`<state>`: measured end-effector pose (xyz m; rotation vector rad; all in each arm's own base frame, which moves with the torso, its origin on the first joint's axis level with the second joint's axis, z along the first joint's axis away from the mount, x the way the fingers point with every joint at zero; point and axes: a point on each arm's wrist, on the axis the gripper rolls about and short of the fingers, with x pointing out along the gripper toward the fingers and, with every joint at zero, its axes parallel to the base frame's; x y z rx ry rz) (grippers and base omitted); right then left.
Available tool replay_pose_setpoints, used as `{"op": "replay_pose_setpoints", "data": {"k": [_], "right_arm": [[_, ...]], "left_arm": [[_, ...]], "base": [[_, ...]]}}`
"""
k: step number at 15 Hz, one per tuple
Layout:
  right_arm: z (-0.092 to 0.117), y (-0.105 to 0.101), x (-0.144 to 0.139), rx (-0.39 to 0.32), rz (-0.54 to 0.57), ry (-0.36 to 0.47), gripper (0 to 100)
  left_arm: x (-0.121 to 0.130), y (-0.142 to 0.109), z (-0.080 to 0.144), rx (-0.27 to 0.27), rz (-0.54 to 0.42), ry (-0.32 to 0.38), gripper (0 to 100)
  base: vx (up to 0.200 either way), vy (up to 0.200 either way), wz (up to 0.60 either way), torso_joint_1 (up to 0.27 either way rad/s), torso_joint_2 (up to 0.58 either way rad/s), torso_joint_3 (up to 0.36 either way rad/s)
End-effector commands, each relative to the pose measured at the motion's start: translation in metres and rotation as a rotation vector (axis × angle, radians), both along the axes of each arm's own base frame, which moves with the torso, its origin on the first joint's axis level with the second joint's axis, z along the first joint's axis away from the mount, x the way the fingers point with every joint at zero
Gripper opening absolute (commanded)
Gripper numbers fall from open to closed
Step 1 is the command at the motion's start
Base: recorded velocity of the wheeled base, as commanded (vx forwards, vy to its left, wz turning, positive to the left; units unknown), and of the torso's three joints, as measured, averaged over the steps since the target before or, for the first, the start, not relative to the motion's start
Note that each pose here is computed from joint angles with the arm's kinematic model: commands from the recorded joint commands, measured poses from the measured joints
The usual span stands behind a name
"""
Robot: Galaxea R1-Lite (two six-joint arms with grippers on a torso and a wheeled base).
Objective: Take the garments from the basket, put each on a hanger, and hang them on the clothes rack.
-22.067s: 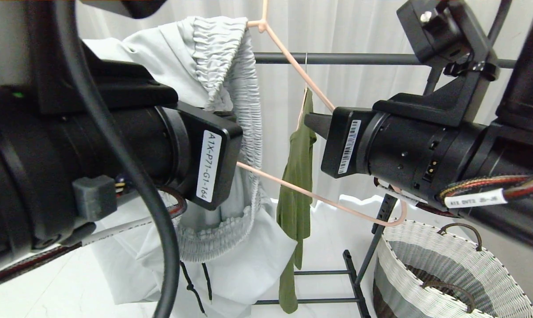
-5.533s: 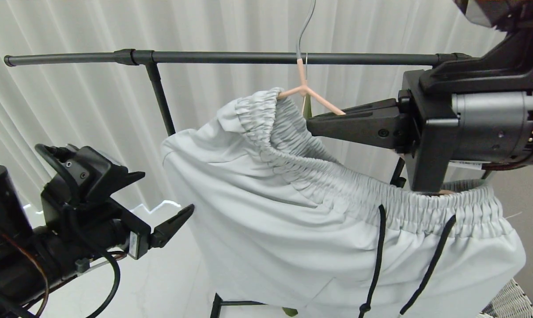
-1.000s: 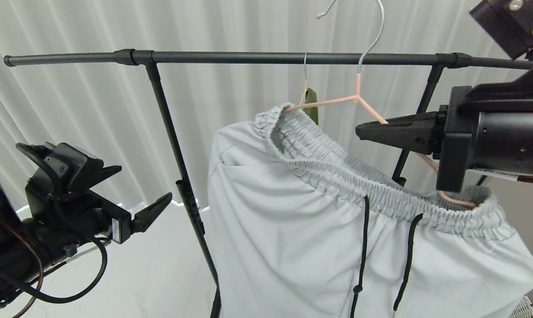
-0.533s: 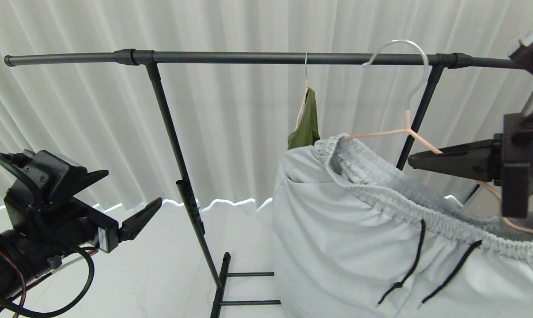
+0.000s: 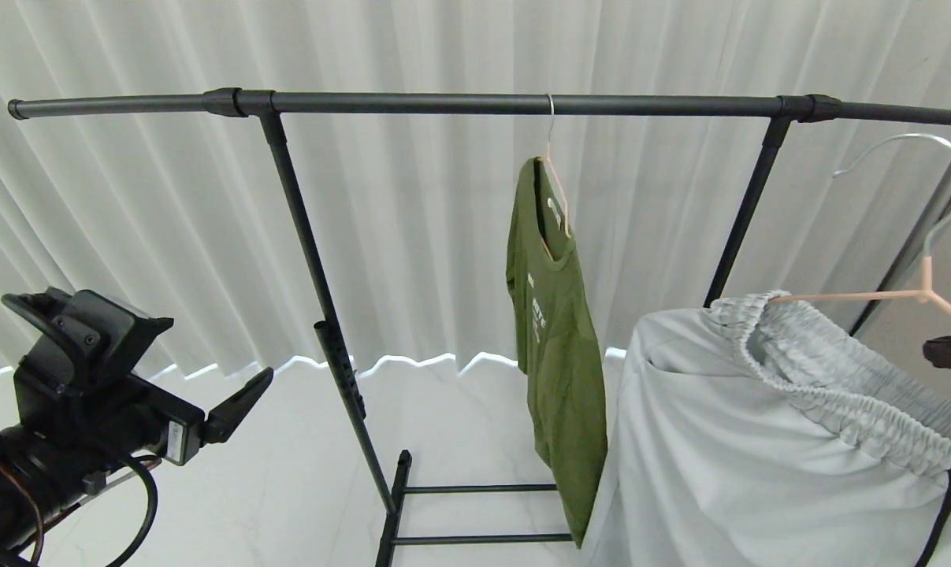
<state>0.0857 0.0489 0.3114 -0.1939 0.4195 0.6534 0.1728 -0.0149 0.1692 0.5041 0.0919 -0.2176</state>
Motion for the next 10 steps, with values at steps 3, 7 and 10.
{"op": "replay_pose_setpoints", "data": {"k": [3,7,10], "right_arm": [[0.005,-0.014,-0.002,0.011,-0.122,-0.036,0],[0.004,-0.014,0.001,0.009,-0.137,-0.032,0],[0.005,-0.013,0.015,0.002,-0.168,-0.051,0]], "left_arm": [[-0.001,-0.001,0.0,0.037,-0.011,-0.01,100],[-0.001,-0.002,0.001,0.036,-0.017,-0.014,100],[-0.001,-0.004,0.001,0.035,-0.028,-0.014,100]], "base": [[0.0,0.0,0.0,0.0,0.0,0.0],[0.0,0.0,0.0,0.0,0.0,0.0],[0.0,0.0,0.0,0.0,0.0,0.0]]}}
